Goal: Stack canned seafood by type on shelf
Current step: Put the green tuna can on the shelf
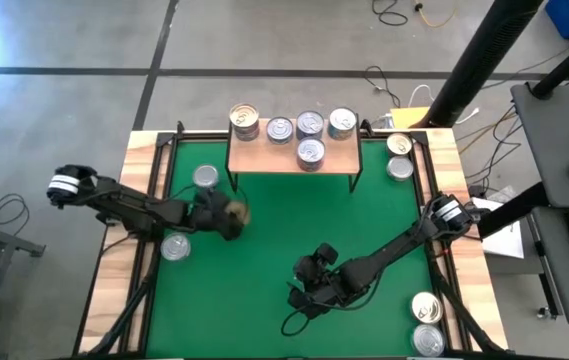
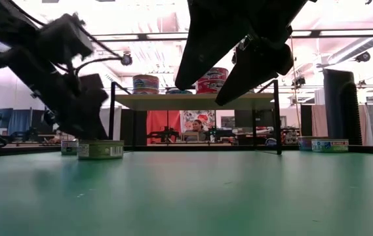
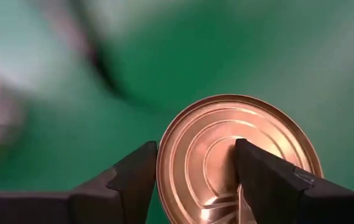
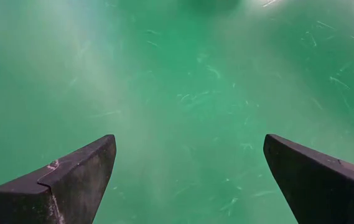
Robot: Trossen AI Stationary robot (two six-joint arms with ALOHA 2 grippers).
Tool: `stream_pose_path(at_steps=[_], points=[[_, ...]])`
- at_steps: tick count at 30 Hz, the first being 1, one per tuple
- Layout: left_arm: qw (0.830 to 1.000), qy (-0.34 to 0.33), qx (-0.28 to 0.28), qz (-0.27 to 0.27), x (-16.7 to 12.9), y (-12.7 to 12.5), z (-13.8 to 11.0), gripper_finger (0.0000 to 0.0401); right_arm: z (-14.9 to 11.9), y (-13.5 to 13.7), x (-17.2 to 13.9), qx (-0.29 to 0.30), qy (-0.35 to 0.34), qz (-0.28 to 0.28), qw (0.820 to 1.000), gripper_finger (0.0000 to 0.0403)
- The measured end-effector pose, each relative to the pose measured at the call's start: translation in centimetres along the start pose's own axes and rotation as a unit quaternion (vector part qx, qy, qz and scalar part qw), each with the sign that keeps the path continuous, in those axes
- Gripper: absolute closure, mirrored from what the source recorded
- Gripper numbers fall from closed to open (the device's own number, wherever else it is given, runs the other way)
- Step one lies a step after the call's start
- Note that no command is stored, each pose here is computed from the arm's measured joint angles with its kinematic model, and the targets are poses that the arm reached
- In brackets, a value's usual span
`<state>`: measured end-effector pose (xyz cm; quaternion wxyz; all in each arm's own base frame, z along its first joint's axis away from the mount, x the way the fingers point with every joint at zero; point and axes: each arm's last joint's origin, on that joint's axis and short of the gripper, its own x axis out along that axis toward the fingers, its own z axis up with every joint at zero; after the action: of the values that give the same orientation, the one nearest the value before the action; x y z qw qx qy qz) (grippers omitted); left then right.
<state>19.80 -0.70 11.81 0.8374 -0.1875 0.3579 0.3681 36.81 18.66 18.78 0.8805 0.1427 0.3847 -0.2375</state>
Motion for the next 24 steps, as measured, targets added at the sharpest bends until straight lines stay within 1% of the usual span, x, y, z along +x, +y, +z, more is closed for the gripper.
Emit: stream_pose_path(at_steps=[2, 5, 7, 8, 9, 11, 15, 17, 19, 21, 24], points=[[0.997, 0.004, 0.032, -0.066, -1.0, -1.4, -0.7, 0.0202, 0.0, 0.0, 0.0, 0.0, 0.001, 0.001, 1.0, 0.0003], [0.982, -0.011, 0.091, -0.163, -3.1, -3.2, -1.8, 0.0203, 0.0, 0.0, 0.0, -0.002, 0.002, 0.002, 1.0, 0.0003], [0.971, -0.03, 0.116, -0.205, -4.5, -4.1, -2.4, 0.0203, 0.0, 0.0, 0.0, -0.005, -0.001, -0.001, 1.0, 0.0003], [0.968, -0.039, 0.122, -0.216, -5.1, -4.4, -2.7, 0.0203, 0.0, 0.0, 0.1, -0.008, -0.005, -0.005, 1.0, 0.0003], [0.966, -0.045, 0.13, -0.218, -5.6, -4.6, -3.1, 0.0203, -0.1, 0.0, 0.2, -0.008, -0.01, -0.01, 1.0, 0.0003], [0.968, -0.043, 0.141, -0.204, -6.0, -4.4, -4.4, 0.0203, -0.4, 0.0, 0.8, -0.008, -0.016, -0.02, 1.0, 0.0003], [0.97, -0.035, 0.123, -0.208, -7.1, -4.4, -6.1, 0.0203, -1.0, 0.2, 3.1, -0.011, -0.023, -0.03, 0.999, 0.0003], [0.967, -0.029, 0.125, -0.222, -7.6, -4.5, -6.8, 0.0203, -1.0, 0.3, 4.3, -0.015, -0.029, -0.027, 0.999, 0.0003], [0.961, -0.028, 0.14, -0.237, -8.3, -4.6, -7.4, 0.0203, -0.9, 0.4, 5.5, -0.021, -0.038, -0.021, 0.999, 0.0003], [0.957, -0.022, 0.161, -0.242, -8.9, -4.6, -8.0, 0.0203, -0.8, 0.2, 6.6, -0.032, -0.041, -0.024, 0.998, 0.0003], [0.952, -0.004, 0.174, -0.252, -9.9, -4.6, -8.9, 0.0203, -0.3, -0.3, 7.8, -0.034, -0.044, -0.032, 0.998, 0.0003]])
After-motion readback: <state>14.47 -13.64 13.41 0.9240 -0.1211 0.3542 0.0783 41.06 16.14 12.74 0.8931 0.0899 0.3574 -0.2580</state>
